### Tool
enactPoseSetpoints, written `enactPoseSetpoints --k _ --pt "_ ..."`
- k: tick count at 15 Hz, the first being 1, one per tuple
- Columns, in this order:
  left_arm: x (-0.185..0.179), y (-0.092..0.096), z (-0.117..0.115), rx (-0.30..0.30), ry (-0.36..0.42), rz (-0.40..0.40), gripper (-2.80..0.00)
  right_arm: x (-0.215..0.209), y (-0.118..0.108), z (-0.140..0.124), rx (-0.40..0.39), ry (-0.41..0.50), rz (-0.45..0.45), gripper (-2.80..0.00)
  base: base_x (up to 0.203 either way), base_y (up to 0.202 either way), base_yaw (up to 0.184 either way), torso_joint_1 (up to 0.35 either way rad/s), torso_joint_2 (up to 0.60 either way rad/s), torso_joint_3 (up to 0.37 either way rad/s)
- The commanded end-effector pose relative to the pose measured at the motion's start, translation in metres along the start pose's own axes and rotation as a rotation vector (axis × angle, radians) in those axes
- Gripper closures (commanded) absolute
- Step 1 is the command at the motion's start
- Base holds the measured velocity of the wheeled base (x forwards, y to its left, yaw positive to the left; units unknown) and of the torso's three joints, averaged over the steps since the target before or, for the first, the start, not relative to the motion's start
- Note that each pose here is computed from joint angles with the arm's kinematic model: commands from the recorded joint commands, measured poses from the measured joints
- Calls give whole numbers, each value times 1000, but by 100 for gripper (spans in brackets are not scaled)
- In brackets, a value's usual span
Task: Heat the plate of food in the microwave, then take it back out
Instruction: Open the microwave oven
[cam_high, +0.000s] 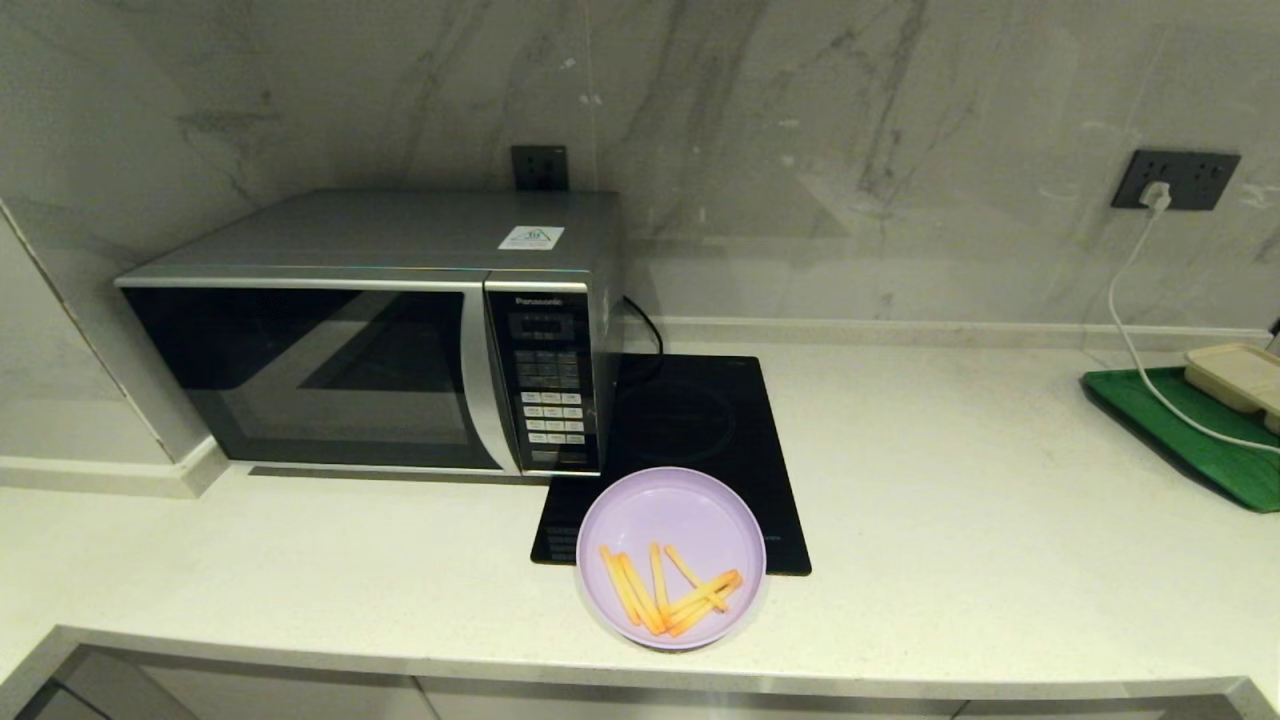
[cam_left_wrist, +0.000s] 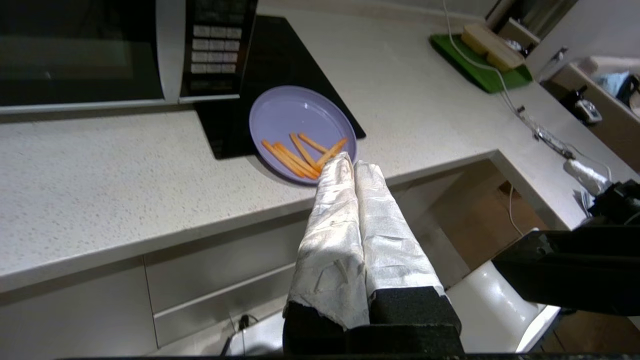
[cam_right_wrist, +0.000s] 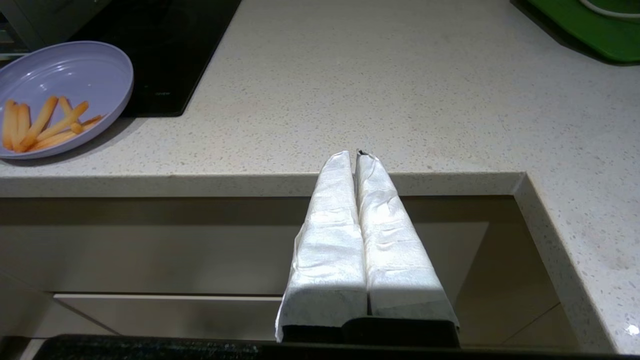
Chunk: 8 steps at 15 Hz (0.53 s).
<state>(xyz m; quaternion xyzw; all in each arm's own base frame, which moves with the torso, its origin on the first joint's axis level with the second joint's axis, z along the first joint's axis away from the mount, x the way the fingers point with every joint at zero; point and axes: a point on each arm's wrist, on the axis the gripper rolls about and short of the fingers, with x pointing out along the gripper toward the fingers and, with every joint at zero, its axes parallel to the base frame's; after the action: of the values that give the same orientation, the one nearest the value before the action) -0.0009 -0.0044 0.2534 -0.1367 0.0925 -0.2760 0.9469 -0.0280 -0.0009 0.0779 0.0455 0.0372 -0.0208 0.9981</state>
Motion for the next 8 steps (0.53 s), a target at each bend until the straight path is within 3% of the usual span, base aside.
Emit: enactPoseSetpoints --k 1,6,8 --pt "13 3 -1 -8 61 -5 0 0 0 0 1 2 0 0 0 0 0 0 0 0" --pt "-8 6 -23 8 16 12 0 0 0 0 1 2 0 0 0 0 0 0 0 0" --pt "-1 7 -21 4 46 4 0 0 0 0 1 2 0 0 0 0 0 0 0 0"
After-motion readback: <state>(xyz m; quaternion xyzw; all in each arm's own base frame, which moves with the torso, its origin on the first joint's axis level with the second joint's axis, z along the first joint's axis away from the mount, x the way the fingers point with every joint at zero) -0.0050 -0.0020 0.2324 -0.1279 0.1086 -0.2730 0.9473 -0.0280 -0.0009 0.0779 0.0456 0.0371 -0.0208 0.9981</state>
